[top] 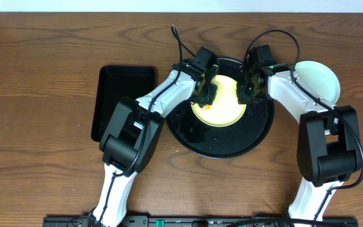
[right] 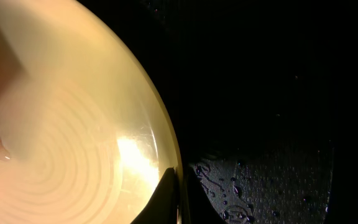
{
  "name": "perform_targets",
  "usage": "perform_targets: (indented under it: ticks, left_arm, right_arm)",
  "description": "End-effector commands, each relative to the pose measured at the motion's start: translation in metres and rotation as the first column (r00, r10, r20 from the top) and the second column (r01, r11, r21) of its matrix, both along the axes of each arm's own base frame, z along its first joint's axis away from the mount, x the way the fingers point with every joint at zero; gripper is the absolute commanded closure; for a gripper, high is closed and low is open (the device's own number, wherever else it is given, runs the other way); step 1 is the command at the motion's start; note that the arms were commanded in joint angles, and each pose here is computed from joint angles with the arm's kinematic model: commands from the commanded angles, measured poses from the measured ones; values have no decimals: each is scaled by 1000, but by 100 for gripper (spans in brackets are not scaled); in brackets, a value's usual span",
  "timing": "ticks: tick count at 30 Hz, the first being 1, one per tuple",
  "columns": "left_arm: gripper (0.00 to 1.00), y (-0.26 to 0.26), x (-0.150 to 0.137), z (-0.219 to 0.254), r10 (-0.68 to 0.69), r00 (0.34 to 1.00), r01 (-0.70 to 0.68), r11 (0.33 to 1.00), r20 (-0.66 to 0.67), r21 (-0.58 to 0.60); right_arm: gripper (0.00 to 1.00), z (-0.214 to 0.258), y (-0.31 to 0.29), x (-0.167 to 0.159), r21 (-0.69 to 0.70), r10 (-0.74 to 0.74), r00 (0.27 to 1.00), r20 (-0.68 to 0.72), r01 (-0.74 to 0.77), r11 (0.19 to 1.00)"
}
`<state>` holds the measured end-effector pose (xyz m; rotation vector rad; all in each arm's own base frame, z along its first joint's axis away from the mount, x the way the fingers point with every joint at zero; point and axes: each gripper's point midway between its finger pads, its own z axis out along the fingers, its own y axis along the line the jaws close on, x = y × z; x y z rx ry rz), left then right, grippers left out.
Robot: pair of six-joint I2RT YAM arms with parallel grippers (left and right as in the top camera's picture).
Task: Clean dirty plates on tray and stack at the side
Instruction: 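Scrub the yellow plate with the sponge in the left gripper, then move the sponge back over the black rectangular tray, left gripper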
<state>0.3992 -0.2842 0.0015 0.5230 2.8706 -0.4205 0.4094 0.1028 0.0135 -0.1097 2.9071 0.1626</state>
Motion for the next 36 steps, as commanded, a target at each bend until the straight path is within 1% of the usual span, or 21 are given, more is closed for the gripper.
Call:
perform_targets:
  ticks: [1, 4, 7, 9, 12, 14, 17, 20, 22, 24, 25, 26, 28, 30, 32, 36]
  left_arm:
    - [92, 25, -58, -87, -12, 968, 42, 993, -250, 114]
    - [92, 27, -69, -87, -11, 955, 47, 992, -296, 116]
    - [92, 22, -77, -76, -18, 939, 46, 996, -344, 74]
    - [92, 13, -77, -62, -31, 931, 40, 999, -364, 15]
    - [92, -7, -70, -24, -73, 932, 32, 992, -356, -120]
    - [92, -15, -57, 10, -88, 946, 27, 981, -311, -194]
    - [92, -22, -38, 74, -103, 974, 38, 951, -200, -306]
    - [92, -11, -23, 139, -74, 995, 45, 928, -65, -369]
    - [92, 8, -15, 173, -17, 1000, 19, 926, 8, -376]
    - [92, 37, -6, 190, 77, 996, -54, 944, 55, -326]
    - [92, 55, -3, 194, 128, 989, -102, 954, 72, -282]
    - [92, 75, 0, 194, 174, 981, -150, 963, 88, -225]
    - [92, 119, 0, 184, 262, 960, -256, 964, 102, -71]
    - [92, 165, -5, 169, 348, 932, -357, 929, 100, 95]
    - [91, 197, -13, 151, 405, 911, -411, 888, 73, 205]
    - [91, 231, -30, 108, 492, 870, -465, 838, -27, 286]
  right_arm:
    - [99, 0, 3, -1, -13, 20, 1000, 2, -20, 1000]
    - [99, 0, 3, -1, -13, 20, 1000, 2, -20, 1000]
    - [99, 0, 3, -1, -13, 20, 1000, 2, -20, 1000]
    - [99, 0, 3, -1, -13, 20, 1000, 2, -20, 1000]
    - [99, 0, 3, -1, -12, 20, 1000, 2, -20, 1000]
    - [99, 0, 3, -1, -12, 20, 1000, 2, -20, 1000]
    - [98, 0, 3, -1, -13, 20, 1000, 2, -20, 1000]
    - [96, 0, 3, -1, -13, 20, 1000, 1, -20, 1000]
    - [96, 0, 3, -1, -13, 20, 1000, 2, -20, 1000]
    - [96, 0, 3, -1, -13, 20, 1000, 2, -20, 1000]
    - [96, 0, 3, -1, -13, 20, 1000, 1, -20, 1000]
    - [96, 0, 3, -1, -13, 20, 1000, 1, -20, 1000]
    - [96, 0, 3, -1, -13, 20, 1000, 0, -20, 1000]
    - [95, 0, 3, -1, -13, 20, 1000, 0, -20, 1000]
    - [95, 0, 4, -1, -12, 21, 1000, 2, -21, 1000]
    - [94, 0, 7, -1, -12, 28, 1000, 5, -28, 1000]
